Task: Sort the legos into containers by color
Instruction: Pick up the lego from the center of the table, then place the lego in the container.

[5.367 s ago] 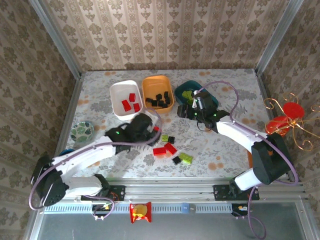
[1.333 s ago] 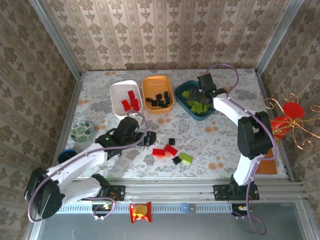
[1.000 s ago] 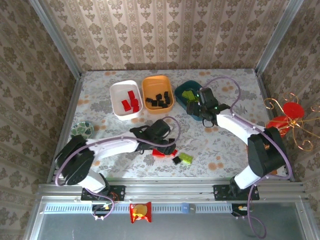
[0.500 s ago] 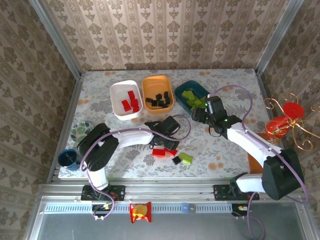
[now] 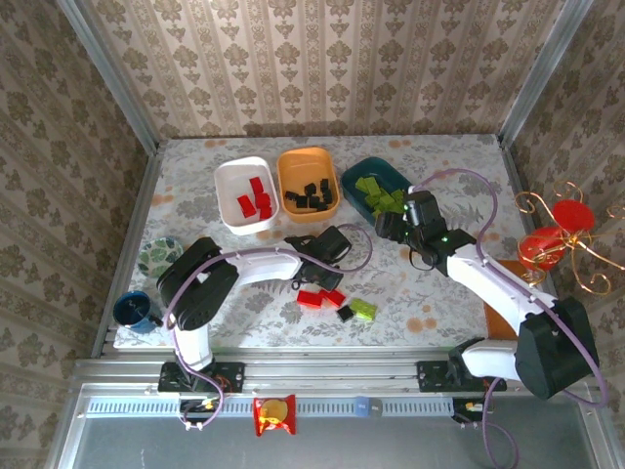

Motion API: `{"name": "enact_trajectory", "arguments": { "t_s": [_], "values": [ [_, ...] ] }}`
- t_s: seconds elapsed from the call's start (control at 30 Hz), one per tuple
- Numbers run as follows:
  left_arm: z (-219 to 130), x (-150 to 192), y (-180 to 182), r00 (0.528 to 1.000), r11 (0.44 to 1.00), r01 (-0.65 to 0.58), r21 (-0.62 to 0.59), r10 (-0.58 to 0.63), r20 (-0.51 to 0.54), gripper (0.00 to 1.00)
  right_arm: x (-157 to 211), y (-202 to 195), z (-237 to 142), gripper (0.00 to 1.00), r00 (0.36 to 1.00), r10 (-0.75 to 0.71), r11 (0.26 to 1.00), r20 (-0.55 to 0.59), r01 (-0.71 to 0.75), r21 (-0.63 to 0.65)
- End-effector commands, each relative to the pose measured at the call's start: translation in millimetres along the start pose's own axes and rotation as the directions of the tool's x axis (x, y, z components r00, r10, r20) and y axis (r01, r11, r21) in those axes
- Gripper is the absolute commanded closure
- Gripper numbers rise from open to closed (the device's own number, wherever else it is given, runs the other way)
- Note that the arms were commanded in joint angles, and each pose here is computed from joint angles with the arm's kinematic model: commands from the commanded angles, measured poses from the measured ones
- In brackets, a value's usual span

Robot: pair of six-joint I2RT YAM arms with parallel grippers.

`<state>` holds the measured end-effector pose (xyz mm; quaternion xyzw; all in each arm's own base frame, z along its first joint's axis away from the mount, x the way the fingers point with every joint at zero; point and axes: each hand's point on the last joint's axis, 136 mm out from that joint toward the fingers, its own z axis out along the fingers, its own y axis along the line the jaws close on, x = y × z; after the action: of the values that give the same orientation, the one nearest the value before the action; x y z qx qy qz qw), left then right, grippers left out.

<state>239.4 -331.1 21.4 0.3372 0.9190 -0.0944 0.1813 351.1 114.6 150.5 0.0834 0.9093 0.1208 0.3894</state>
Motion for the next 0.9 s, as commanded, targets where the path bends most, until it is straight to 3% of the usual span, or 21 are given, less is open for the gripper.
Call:
{"name": "enact_trajectory", "arguments": {
  "t_s": [0.0, 0.2, 0.47, 0.7, 0.87],
  "values": [
    [-6, -18, -6, 0.998, 0.999, 0.008, 0.051, -0.011, 0.061, 0.69, 1, 2, -5, 0.29, 1.000, 0.013, 1.000, 0.010, -0.013, -0.009],
    [-40, -56, 27, 0.977, 0.994, 0.099, 0.037, -0.104, 0.186, 0.74, -1, 4, -7, 0.29, 1.000, 0.021, 1.000, 0.018, -0.021, -0.023],
    [-88, -137, 104, 0.883, 0.962, 0.272, 0.007, -0.252, 0.396, 0.74, 7, 5, -1, 0.29, 1.000, 0.024, 0.999, -0.008, -0.024, -0.029],
    [-70, -183, 154, 0.870, 0.939, 0.342, -0.027, -0.306, 0.387, 0.72, 12, 9, -4, 0.29, 1.000, 0.008, 0.999, -0.022, -0.009, -0.039],
    [-51, -194, 176, 0.875, 0.927, 0.372, -0.045, -0.334, 0.352, 0.58, 20, 15, -9, 0.29, 1.000, -0.009, 0.998, -0.029, 0.007, -0.058]
  ]
}}
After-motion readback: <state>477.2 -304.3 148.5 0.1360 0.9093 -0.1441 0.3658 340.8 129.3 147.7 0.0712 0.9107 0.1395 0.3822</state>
